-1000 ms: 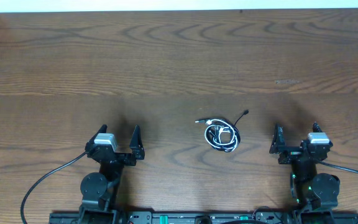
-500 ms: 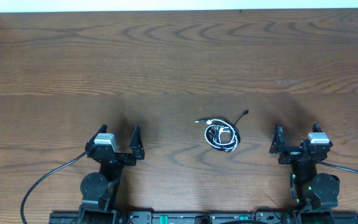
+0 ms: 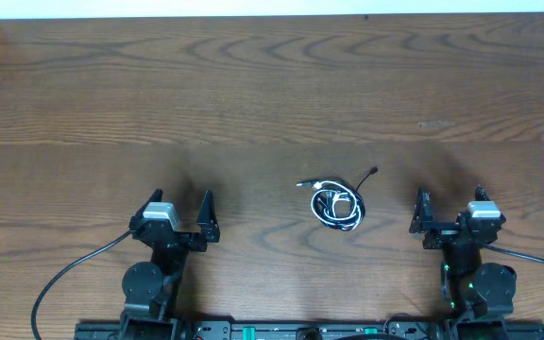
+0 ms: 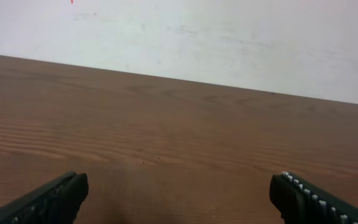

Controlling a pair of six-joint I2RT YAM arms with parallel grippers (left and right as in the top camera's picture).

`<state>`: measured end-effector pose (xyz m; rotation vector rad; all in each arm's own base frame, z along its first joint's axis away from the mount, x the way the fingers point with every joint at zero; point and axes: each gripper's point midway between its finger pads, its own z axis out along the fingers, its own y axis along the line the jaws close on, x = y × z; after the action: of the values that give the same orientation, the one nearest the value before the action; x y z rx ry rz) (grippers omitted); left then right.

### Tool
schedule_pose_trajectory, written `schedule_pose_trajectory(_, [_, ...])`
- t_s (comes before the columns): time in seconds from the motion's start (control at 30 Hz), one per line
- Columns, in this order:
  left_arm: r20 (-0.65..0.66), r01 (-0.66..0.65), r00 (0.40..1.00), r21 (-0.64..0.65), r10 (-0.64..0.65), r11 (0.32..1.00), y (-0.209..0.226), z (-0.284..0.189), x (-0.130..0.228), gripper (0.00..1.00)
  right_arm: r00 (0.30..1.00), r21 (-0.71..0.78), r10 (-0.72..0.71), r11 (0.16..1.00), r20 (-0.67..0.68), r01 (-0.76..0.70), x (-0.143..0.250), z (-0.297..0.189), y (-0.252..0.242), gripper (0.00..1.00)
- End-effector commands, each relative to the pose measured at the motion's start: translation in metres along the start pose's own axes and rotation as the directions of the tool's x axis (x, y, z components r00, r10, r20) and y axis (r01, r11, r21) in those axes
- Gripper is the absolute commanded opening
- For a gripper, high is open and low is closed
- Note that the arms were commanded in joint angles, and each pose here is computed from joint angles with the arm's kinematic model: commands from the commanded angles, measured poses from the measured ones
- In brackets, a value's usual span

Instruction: Untangle cables

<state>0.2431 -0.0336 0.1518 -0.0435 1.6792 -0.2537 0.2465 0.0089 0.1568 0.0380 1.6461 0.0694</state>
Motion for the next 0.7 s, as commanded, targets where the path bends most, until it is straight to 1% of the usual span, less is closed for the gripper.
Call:
schedule_pose_trajectory(0.0, [-0.054, -0.016, 0.998, -0.002, 0.016, 1.000, 0.001, 0.000, 0.015, 0.98, 1.000, 0.004, 0.010, 1.000, 0.003, -0.010, 0.000, 0.000, -0.001, 0.99])
schedule_pose_trajectory(0.27, [-0.049, -0.015, 0.999, 0.007, 0.016, 1.000, 0.000, 0.000, 0.013, 0.98, 1.000, 0.004, 0.010, 1.000, 0.003, -0.010, 0.000, 0.000, -0.001, 0.99])
schedule_pose_trajectory(0.5, [-0.030, -0.016, 0.999, 0.010, 0.016, 1.000, -0.003, -0.002, -0.002, 0.98, 1.000, 0.004, 0.010, 1.000, 0.003, -0.010, 0.000, 0.000, -0.001, 0.99])
schedule_pose_trajectory(0.6, [-0.059, -0.015, 0.998, 0.005, 0.015, 1.000, -0.004, -0.002, -0.004, 0.98, 1.000, 0.004, 0.010, 1.000, 0.003, -0.010, 0.000, 0.000, -0.001, 0.99])
schedule_pose_trajectory(0.67, [-0.102, -0.015, 0.995, -0.003, 0.014, 1.000, -0.004, -0.001, -0.005, 0.98, 1.000, 0.004, 0.010, 1.000, 0.003, -0.010, 0.000, 0.000, -0.001, 0.99])
